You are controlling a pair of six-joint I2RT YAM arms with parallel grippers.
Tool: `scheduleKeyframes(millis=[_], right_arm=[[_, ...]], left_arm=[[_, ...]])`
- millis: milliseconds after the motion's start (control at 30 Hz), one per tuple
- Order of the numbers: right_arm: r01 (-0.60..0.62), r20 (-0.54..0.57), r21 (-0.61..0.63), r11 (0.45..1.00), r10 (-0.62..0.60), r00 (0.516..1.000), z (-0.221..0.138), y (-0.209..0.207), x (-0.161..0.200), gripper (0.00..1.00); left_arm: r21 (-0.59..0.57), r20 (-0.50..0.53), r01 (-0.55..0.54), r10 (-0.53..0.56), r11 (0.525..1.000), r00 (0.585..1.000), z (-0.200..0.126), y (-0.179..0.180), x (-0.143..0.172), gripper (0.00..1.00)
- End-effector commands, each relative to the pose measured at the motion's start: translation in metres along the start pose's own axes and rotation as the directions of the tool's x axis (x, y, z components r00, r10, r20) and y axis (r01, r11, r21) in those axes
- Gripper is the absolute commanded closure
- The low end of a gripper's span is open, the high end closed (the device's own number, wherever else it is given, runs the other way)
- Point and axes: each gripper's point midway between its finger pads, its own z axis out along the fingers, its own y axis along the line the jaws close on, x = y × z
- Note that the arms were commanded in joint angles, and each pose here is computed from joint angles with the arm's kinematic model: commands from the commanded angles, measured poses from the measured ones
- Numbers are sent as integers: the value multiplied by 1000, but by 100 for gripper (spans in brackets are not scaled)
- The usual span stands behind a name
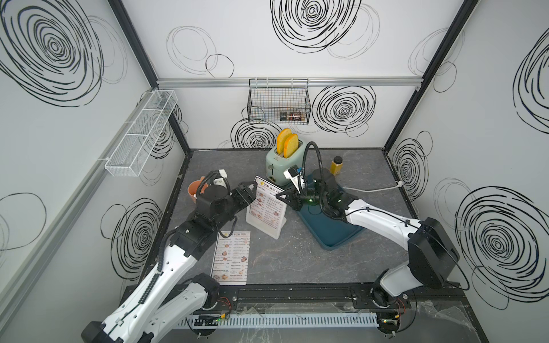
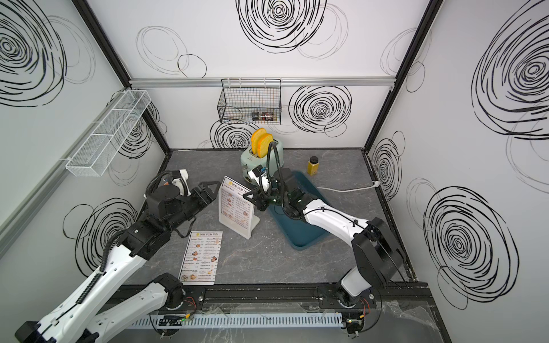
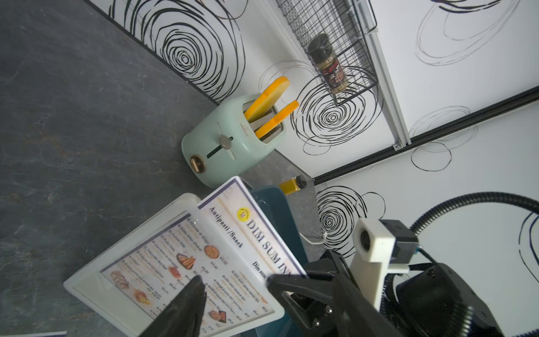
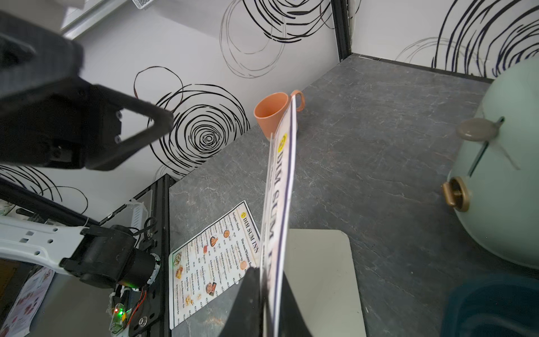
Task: Replace the menus in the menu holders
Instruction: Insert the menu into the menu holder.
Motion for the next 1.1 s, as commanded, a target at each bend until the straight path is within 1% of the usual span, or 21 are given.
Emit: scheduleKeyframes(millis=[0,33,67,100,167,233,300,367,433,567,667,733,900,1000,1067], right_arm=[[41,-4,-12,999,-41,999,2,5,-7,84],[42,0,-10,999,-42,999,1,5,-9,80],[48,8,-9,999,-47,999,0,6,-13,73],[50,23,-5,999,-50,998,-3,7,-18,69],[59,57,0,998,-59,997,-9,10,-30,68],[68,83,4,998,-68,994,-14,13,-40,70],[71,83,4,997,-71,994,-15,13,-42,77],[64,65,1,998,-64,996,-12,11,-36,84],[54,48,-6,999,-54,997,-8,10,-28,89],[47,9,-16,999,-47,999,3,10,-13,90],[42,0,-13,999,-42,999,5,9,-9,88],[49,11,-7,999,-49,999,3,9,-13,83],[65,43,27,998,-66,997,-9,7,-27,58],[68,82,81,994,-74,994,-23,4,-38,46],[58,115,146,988,-76,990,-37,-1,-43,43]], left_arm=[[25,-21,-26,27,999,999,5,-19,-5,32],[30,-28,-28,29,999,999,7,-23,-5,33],[33,-39,-30,31,999,999,10,-27,-5,34],[36,-49,-31,32,999,998,14,-30,-4,36],[36,-63,-37,40,999,997,21,-36,-3,38],[41,-65,-43,45,998,997,26,-40,-3,39],[47,-69,-42,45,998,997,32,-43,-2,42],[55,-77,-39,43,998,996,37,-47,-1,45],[60,-86,-42,47,997,995,42,-52,1,46],[44,-140,-6,12,999,990,54,-53,12,47],[31,-149,-7,11,1000,989,58,-53,16,47],[20,-150,-13,16,1000,988,61,-52,17,47],[-15,-180,-20,17,1000,984,72,-49,24,47],[-92,-195,-28,10,995,981,77,-40,26,49],[-169,-205,-39,3,985,979,79,-32,27,52]])
